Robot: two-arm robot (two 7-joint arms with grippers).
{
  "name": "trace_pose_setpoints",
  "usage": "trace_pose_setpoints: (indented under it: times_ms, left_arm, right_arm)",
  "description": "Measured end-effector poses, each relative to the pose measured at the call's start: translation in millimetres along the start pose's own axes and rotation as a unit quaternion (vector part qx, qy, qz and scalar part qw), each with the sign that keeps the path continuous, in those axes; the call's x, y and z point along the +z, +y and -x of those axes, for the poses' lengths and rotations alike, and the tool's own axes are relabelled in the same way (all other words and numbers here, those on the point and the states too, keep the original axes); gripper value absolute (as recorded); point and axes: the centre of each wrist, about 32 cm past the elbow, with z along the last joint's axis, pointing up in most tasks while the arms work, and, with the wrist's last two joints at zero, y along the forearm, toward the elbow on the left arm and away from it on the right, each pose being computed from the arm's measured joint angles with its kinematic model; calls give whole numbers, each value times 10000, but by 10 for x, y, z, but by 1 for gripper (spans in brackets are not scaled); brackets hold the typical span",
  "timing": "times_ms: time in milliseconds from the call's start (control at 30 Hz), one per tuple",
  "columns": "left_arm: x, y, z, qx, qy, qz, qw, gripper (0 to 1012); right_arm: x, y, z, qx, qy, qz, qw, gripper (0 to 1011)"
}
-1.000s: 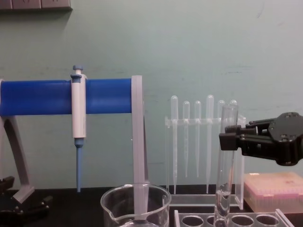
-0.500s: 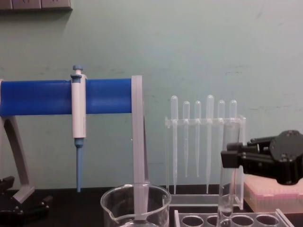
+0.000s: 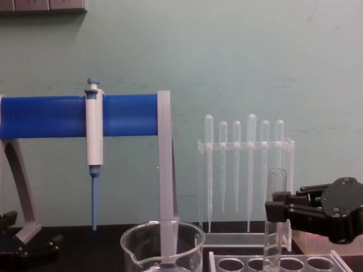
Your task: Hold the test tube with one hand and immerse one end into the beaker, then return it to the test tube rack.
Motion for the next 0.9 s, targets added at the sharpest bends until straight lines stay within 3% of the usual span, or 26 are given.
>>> trace_pose_setpoints:
  times_ms: [467, 800, 900]
  left_arm:
    - [0, 0, 0, 0, 0, 0, 10000, 1000]
    - [0, 0, 0, 0, 0, 0, 10000, 1000]
    - [0, 0, 0, 0, 0, 0, 10000, 1000]
  right_arm:
    - [-17, 4, 8, -14, 1, 23, 10000, 244]
    - [-8, 2, 6, -18, -2, 14, 10000, 561]
    - [57, -24, 29, -111, -48, -174, 9998, 653]
